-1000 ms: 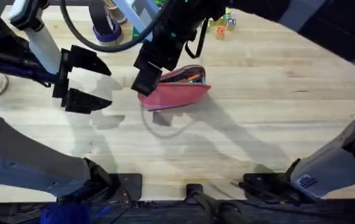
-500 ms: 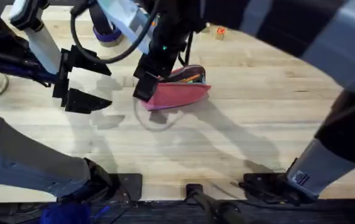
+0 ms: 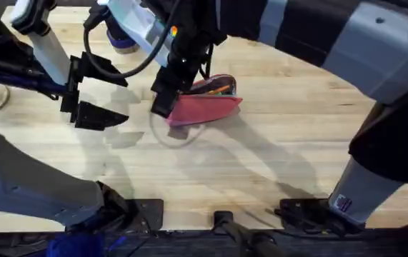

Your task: Unzip the bag, pick up the pens from the table one at a time and place them inside, then zip the bag closed.

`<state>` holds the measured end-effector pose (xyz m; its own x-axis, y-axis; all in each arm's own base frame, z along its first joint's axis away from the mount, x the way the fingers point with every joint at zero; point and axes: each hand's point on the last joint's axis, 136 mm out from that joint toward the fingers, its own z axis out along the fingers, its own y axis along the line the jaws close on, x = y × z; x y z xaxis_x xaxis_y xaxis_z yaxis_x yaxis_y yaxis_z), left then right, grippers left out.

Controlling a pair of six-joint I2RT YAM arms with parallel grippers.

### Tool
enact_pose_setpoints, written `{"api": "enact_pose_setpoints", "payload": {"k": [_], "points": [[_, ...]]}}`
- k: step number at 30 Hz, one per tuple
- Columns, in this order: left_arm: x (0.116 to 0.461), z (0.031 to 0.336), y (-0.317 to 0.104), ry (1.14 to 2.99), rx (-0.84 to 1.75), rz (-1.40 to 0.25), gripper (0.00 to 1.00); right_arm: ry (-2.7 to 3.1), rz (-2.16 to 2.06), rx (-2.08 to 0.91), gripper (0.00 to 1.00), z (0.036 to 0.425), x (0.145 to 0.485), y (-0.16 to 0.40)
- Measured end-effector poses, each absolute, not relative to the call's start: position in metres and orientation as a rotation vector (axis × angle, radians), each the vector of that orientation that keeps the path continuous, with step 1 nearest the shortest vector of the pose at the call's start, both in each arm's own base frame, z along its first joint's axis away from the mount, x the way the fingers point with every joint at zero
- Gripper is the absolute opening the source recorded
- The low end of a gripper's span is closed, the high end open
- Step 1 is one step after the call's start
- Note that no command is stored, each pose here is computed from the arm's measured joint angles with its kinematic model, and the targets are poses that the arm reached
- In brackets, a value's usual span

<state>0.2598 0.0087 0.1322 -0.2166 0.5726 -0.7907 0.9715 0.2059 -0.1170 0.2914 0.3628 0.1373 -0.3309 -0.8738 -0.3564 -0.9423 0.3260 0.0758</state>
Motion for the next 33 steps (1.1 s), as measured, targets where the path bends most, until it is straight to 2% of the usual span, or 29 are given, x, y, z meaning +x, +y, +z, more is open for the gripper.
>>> {"api": "enact_pose_setpoints", "payload": {"k": [4,11,13,16,19,20,21,22,23,33], "points": [[0.2598,0.1322,0.0087,1.877,1.433,-0.844,0.995,2.335,0.397,-1.637,0.791,0.138,0.293,0.3645],[0.2598,0.1322,0.0087,1.877,1.433,-0.845,0.995,2.337,0.398,-1.636,0.603,0.1379,0.2928,0.3643],[0.2598,0.1321,0.0087,1.877,1.433,-0.845,0.995,2.337,0.397,-1.636,0.578,0.1379,0.2928,0.3643],[0.2598,0.1321,0.0087,1.877,1.433,-0.845,0.995,2.337,0.398,-1.636,0.466,0.1379,0.2928,0.3643],[0.2598,0.1322,0.0087,1.877,1.433,-0.844,0.995,2.337,0.397,-1.636,0.401,0.1379,0.2928,0.3643],[0.2598,0.1321,0.0087,1.877,1.433,-0.845,0.995,2.335,0.397,-1.638,0.35,0.138,0.2929,0.3643],[0.2598,0.1321,0.0087,1.877,1.433,-0.845,0.995,2.337,0.397,-1.636,0.25,0.1379,0.2928,0.3643],[0.2598,0.1321,0.0087,1.877,1.433,-0.845,0.995,2.335,0.397,-1.638,0.109,0.138,0.2929,0.3643],[0.2598,0.1321,0.0087,1.877,1.433,-0.845,0.995,2.337,0.397,-1.635,0.056,0.1379,0.2929,0.3643],[0.2598,0.1321,0.0087,1.877,1.433,-0.845,0.993,2.326,0.394,-1.629,0.032,0.1388,0.2952,0.366]]}}
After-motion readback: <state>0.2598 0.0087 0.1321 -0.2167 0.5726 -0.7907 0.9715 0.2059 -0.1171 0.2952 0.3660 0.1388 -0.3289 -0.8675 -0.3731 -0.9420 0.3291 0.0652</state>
